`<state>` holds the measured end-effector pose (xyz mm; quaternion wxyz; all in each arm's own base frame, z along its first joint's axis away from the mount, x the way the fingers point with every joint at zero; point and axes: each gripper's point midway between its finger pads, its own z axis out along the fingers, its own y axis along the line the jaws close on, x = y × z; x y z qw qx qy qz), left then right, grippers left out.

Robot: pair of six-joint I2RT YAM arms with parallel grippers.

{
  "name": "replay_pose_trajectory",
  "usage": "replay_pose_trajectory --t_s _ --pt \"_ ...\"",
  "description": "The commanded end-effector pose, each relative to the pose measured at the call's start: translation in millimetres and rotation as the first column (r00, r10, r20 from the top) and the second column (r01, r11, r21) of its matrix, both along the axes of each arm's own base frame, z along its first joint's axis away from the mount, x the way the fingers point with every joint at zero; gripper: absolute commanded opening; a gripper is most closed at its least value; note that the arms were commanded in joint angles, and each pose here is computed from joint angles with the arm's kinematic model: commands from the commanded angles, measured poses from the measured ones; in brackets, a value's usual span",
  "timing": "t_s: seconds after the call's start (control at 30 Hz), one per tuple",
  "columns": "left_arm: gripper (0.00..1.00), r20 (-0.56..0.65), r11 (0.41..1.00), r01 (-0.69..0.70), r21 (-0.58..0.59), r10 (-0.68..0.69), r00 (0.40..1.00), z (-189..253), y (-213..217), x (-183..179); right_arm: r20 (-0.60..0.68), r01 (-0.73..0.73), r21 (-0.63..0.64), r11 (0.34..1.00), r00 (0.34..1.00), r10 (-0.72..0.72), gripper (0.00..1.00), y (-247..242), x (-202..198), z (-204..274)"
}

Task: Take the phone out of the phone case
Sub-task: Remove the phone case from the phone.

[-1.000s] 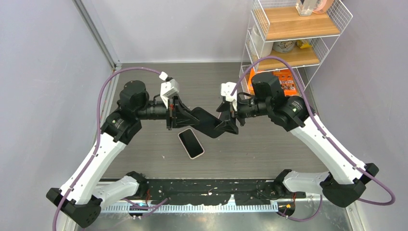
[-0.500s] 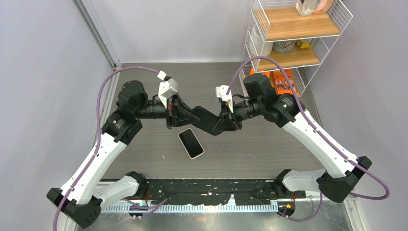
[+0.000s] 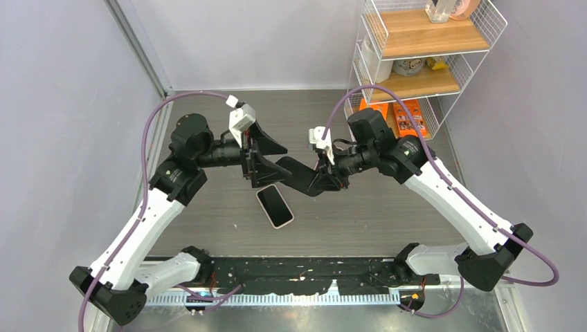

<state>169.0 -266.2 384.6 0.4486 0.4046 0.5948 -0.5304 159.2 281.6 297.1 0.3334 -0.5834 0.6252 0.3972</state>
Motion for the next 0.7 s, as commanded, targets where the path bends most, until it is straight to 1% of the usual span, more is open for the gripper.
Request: replay_pose_trajectory --t_s 0.0,0.07,0.13,0.27,0.4,0.5,0.63,0.67 --pt "0.84 -0.012 0.998 -0.042 -0.043 0.042 0.999 21.2 -3.8 12.8 0.078 -0.001 0.052 0.999 0.997 -0.003 0.05 2.1 5.7 17.1" --pt "0.83 -0.042 0.998 -0.047 -0.043 0.045 0.998 21.7 -6.3 16.6 0.086 0.007 0.049 0.999 0.996 -0.011 0.05 1.8 7.7 16.8" --pt "0.79 -0.073 0.998 -0.045 -0.044 0.042 0.996 22.2 -9.1 19.6 0.090 0.018 0.042 0.999 0.996 -0.022 0.05 1.2 10.2 15.0" --pt "0.64 -0.123 0.998 -0.041 -0.045 0.035 0.992 19.5 -15.2 27.4 0.103 0.039 0.035 0.999 0.994 -0.042 0.05 0.4 14.6 12.8" --pt "0.51 -0.161 0.998 -0.035 -0.045 0.027 0.987 15.6 -19.4 31.6 0.115 0.059 0.025 0.998 0.991 -0.062 0.05 -1.1 18.5 9.8" --pt "0.35 -0.181 0.998 -0.039 -0.044 0.030 0.983 10.6 -21.0 34.3 0.125 0.070 0.025 0.997 0.990 -0.072 0.05 -1.9 20.4 9.4" --pt "0.11 -0.230 0.998 -0.045 -0.039 0.035 0.973 1.3 -23.5 37.5 0.142 0.097 0.022 0.995 0.985 -0.099 0.05 -3.3 25.7 9.0" --pt "0.03 -0.250 0.998 -0.051 -0.040 0.039 0.967 -0.6 -24.2 38.7 0.147 0.101 0.024 0.995 0.984 -0.103 0.05 -3.3 26.6 10.0"
